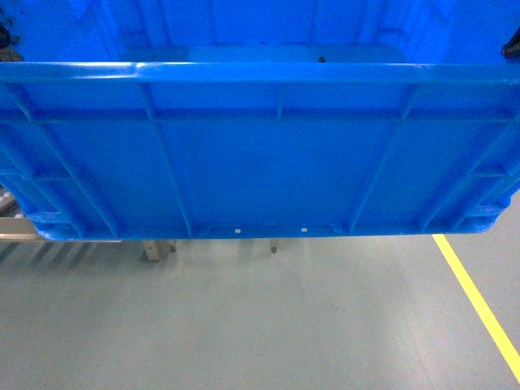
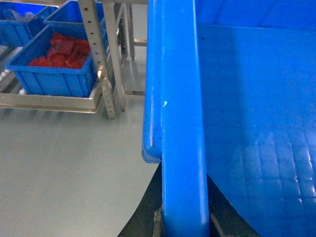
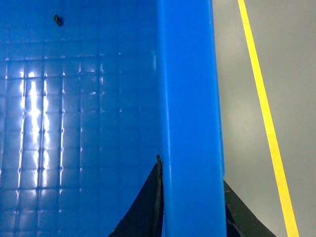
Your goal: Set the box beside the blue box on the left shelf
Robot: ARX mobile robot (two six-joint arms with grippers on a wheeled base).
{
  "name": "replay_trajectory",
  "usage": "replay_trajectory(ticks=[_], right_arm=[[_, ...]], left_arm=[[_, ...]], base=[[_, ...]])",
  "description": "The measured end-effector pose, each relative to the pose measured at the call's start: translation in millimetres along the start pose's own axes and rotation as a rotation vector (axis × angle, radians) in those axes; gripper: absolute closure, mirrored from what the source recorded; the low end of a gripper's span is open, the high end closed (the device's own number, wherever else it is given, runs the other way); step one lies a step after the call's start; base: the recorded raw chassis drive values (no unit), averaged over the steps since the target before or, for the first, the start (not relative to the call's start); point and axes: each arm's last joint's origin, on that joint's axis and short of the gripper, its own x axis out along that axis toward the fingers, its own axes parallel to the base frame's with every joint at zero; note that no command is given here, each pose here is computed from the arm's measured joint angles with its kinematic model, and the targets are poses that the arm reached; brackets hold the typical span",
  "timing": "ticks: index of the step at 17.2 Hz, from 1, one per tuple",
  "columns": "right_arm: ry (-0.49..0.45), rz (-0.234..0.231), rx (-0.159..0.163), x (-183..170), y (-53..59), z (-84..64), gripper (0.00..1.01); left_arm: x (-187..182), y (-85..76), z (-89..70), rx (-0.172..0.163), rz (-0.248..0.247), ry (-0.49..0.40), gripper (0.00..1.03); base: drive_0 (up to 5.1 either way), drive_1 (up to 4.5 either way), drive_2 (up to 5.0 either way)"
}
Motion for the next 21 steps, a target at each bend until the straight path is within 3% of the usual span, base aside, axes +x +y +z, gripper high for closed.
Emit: replay_trajectory(ticks=[6,10,21], right_arm=[[-0.002,0.0,0.0,0.0,0.0,0.2,0.83],[0.006,-0.001,-0.001,1.4,0.0,-0.9,0.83],[0.004,-0.001,0.0,1.4,0.0,-0.8,0.84]], left_arm=[[-0.2,0.0,0.1,0.0,0.0,0.0,0.97],[1.4,-0.1,-1.0,0.001,0.0,0.006,0.97],[0.3,-0.5,-0.3,0.002,0.0,0.001,0.97]], base=[[0.0,4.18,-4.1],[0.0,0.0,0.0],[-5.0,2.4,2.4]])
